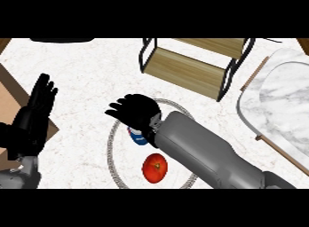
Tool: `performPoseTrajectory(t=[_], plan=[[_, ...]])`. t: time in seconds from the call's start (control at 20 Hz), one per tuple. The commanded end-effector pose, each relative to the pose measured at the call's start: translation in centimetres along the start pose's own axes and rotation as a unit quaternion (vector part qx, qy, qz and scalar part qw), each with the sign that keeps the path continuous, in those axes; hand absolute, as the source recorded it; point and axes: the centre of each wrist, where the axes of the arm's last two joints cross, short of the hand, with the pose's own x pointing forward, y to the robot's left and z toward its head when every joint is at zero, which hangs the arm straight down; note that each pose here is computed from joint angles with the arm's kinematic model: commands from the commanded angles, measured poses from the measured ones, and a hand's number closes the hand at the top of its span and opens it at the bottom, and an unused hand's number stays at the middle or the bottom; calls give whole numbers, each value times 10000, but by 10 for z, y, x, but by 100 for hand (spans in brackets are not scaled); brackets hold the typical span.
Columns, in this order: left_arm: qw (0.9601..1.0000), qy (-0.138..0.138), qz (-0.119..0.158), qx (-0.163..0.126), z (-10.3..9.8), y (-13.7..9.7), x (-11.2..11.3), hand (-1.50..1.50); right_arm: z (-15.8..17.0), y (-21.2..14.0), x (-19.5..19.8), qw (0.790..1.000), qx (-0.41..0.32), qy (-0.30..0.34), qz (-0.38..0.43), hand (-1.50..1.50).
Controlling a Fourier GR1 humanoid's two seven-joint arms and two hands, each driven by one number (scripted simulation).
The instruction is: Pick the can from the placemat and place it in the tiered shelf
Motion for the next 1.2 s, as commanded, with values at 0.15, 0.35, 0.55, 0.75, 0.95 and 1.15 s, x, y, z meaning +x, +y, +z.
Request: performPoseTrajectory(t=[0.15,0.35,0.55,0.75,0.95,1.15], plan=[[10000,37,-2,-57,5,9,-5,0,-5,7,6,9987,504,97,70,150],[10000,-53,12,-61,8,-13,-2,0,-13,27,-5,9980,243,-186,555,150],[9999,20,5,-145,-10,-10,5,0,-14,28,7,9965,-296,-258,741,150],[9999,-66,48,-124,-5,-2,5,0,-12,32,-11,9956,-608,690,160,150],[9996,147,-42,233,2,11,-8,0,-3,54,-63,9281,-547,3323,-1588,150],[9999,46,-39,148,-1,6,-5,0,5,41,-70,8363,-1199,4586,-2754,150]])
